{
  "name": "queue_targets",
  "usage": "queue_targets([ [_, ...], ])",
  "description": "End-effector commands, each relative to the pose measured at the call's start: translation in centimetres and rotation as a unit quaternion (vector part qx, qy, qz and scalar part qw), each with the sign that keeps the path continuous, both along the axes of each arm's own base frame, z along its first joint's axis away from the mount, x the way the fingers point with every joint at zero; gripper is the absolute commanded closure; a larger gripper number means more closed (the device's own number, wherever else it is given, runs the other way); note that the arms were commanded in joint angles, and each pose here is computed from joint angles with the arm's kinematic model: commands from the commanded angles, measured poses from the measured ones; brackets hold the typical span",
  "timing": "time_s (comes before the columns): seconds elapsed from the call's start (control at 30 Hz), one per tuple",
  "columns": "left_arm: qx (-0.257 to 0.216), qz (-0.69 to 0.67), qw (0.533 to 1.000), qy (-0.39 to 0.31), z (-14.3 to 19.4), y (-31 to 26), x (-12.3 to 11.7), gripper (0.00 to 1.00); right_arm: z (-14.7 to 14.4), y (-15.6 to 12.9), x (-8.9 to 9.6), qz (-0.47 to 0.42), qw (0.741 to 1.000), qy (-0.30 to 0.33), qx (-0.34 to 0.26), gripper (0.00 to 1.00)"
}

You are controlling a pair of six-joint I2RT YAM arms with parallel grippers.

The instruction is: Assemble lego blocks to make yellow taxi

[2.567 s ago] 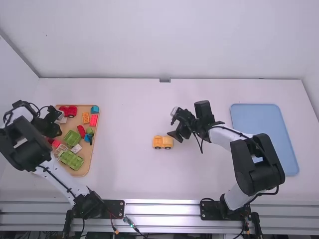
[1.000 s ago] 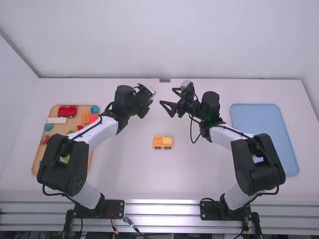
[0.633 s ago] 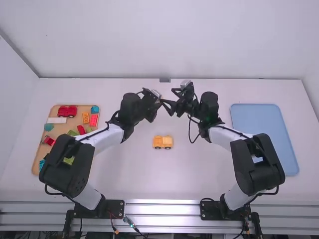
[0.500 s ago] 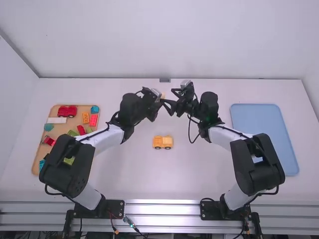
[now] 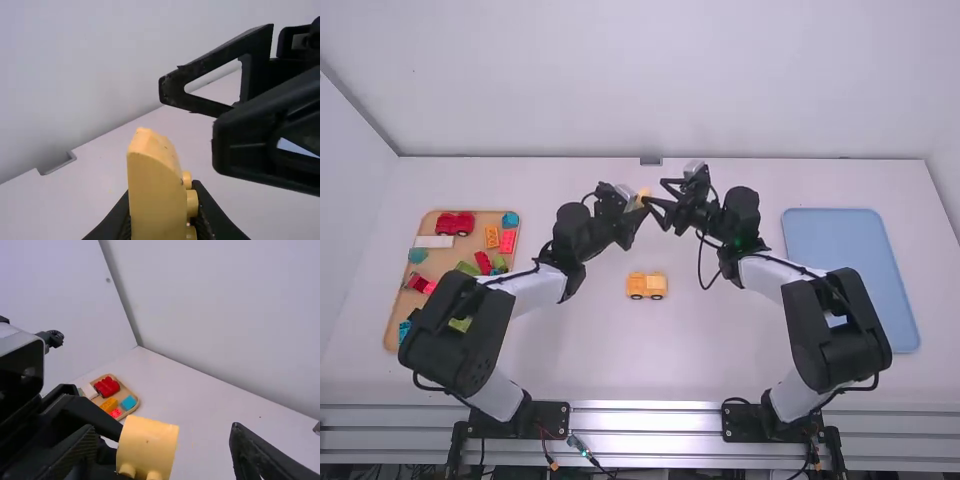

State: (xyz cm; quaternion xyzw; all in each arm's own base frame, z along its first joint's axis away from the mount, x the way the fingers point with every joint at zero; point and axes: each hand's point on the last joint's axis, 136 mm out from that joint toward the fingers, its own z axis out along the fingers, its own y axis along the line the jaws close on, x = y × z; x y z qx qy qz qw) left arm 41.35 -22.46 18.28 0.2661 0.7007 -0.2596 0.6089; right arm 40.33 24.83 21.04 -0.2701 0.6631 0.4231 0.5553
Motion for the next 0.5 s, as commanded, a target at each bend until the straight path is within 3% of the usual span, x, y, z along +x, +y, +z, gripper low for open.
queue_targets([
  [0.0, -0.009, -0.01, 1.0, -0.006, 0.9, -0.2, -0.5, 0.98, -0.5, 0.2, -0.5, 0.013, 1.0, 0.007, 0.0, 0.29],
  [0.3, -0.016, -0.008, 1.0, -0.009, 1.3, -0.2, -0.5, 0.98, -0.5, 1.4, -1.4, 0.034, 0.999, 0.025, 0.009, 0.3],
  [0.47, -0.019, -0.009, 1.0, -0.016, 1.7, -0.3, -0.5, 0.98, -0.5, 1.5, -1.4, 0.035, 0.999, 0.028, 0.011, 0.37],
])
